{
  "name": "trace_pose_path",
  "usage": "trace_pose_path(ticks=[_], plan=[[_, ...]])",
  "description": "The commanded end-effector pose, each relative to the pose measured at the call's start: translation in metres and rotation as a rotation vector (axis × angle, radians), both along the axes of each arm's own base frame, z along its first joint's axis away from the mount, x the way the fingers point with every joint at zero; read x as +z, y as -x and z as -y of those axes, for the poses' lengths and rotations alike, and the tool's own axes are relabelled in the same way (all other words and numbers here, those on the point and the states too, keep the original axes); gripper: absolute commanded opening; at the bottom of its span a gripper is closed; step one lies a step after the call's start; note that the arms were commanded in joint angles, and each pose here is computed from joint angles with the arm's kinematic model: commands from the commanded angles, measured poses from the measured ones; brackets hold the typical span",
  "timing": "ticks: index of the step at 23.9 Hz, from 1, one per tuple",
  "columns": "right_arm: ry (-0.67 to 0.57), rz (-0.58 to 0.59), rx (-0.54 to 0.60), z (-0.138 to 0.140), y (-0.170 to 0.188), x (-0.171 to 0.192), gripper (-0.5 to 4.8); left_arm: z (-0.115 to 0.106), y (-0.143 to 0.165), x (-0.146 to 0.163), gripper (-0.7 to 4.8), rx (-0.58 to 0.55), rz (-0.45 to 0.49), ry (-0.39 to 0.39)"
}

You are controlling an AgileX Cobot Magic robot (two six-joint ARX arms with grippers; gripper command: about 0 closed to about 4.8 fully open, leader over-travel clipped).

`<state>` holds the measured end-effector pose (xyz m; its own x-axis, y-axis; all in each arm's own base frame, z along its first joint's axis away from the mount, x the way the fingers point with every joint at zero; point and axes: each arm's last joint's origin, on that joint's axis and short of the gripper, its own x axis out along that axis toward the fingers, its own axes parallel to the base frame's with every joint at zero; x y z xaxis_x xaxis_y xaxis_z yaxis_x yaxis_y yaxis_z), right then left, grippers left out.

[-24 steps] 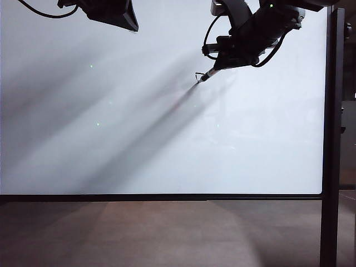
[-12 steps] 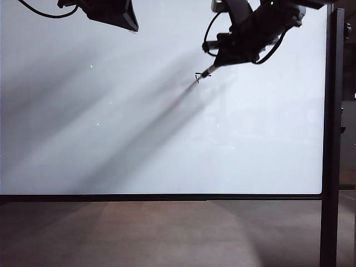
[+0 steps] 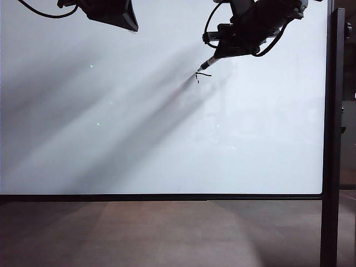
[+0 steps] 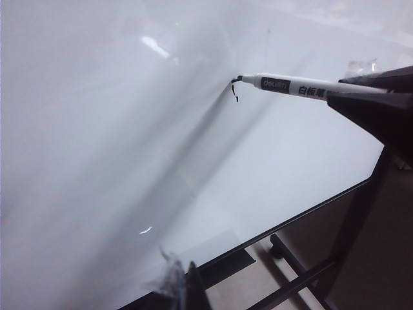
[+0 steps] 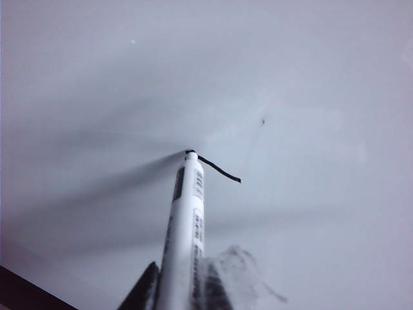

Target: Reach to the right to find the marker pen, pick it up, and write the number 5 on the whiteboard.

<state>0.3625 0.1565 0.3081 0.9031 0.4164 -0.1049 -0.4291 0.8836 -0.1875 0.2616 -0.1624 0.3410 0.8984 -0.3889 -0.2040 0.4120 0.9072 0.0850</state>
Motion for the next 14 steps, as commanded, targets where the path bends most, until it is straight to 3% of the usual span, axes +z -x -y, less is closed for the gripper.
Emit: trace_pose_path(ticks=[1, 14], plan=[[-0.013, 0.027, 0.005, -0.0008, 0.0007, 0.005, -0.05, -0.0003, 0.0008, 0.0028, -0.04, -0.001, 0.011, 0.01], [-0.011, 0.024, 0.004, -0.0026, -0.0042, -0.0023, -0.05, -0.0003, 0.0008, 0.0028, -0.04, -0.001, 0.011, 0.01]])
